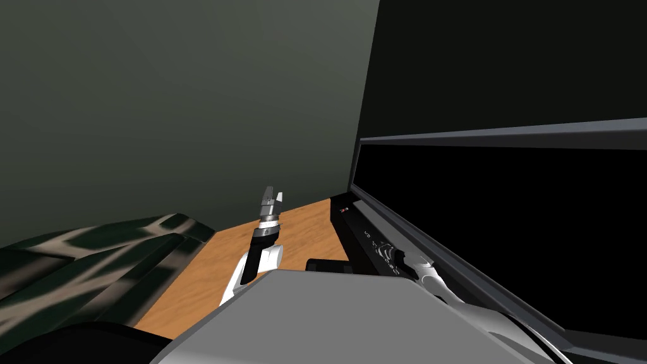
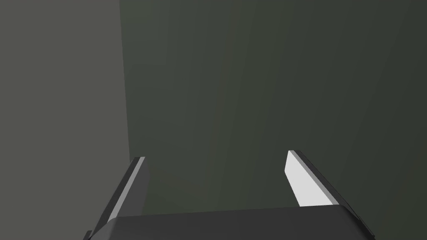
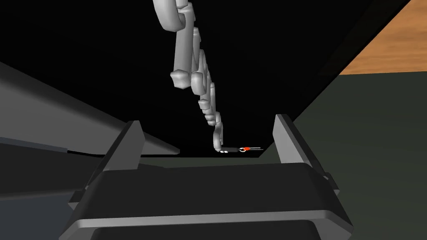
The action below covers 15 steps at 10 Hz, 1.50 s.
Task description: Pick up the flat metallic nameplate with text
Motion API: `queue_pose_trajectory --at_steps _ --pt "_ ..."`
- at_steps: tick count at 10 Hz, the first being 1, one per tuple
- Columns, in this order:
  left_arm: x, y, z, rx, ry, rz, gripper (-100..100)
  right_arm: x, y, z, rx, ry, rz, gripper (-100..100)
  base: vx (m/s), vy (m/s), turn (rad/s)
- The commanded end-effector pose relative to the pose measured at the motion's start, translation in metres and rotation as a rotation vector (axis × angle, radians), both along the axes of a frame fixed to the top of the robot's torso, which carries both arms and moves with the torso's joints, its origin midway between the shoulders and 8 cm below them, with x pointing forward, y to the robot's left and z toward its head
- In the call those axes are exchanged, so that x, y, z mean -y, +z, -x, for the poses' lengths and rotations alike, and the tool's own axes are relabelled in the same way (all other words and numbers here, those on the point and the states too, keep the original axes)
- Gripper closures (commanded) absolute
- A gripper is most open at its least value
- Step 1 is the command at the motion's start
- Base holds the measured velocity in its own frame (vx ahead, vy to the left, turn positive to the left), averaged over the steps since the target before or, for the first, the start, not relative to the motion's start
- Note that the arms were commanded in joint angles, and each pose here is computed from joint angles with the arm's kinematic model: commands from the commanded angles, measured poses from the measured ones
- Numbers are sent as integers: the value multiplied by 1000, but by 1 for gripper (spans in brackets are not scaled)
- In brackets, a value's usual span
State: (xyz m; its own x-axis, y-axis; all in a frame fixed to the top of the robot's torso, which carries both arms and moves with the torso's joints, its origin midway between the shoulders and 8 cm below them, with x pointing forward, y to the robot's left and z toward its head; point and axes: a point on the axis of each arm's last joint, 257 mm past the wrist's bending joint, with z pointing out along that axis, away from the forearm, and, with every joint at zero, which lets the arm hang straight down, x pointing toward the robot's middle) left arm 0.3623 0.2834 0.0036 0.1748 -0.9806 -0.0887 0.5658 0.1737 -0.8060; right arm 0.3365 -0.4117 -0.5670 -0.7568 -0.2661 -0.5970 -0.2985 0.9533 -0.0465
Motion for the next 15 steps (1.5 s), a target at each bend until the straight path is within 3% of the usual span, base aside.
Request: queue_pose_trajectory --at_steps 1,4,6,7,8,12,13,14,15 --pt "0 0 0 0 0 0 0 0 -5 6 -23 5 3 -100 -47 -52 41" --pt "0 0 0 0 0 0 0 4 -16 24 -82 25 17 -100 -36 -32 117" --pt "0 0 0 0 0 0 0 4 -17 24 -84 28 19 -100 -23 -22 38" --pt "0 0 0 0 0 0 0 4 -17 24 -85 28 18 0 0 0 0" --pt "0 0 0 0 0 0 0 11 -14 20 -72 28 46 -100 -1 -16 40" --pt "0 0 0 0 0 0 0 6 -14 17 -62 40 51 -100 -3 -10 20" --pt "0 0 0 0 0 0 0 5 -13 14 -53 23 36 -100 0 0 0" --pt "0 0 0 0 0 0 0 12 -11 12 -45 27 67 -100 -8 -9 28" --pt "0 0 0 0 0 0 0 4 -15 16 -57 52 64 -100 -9 -9 29"
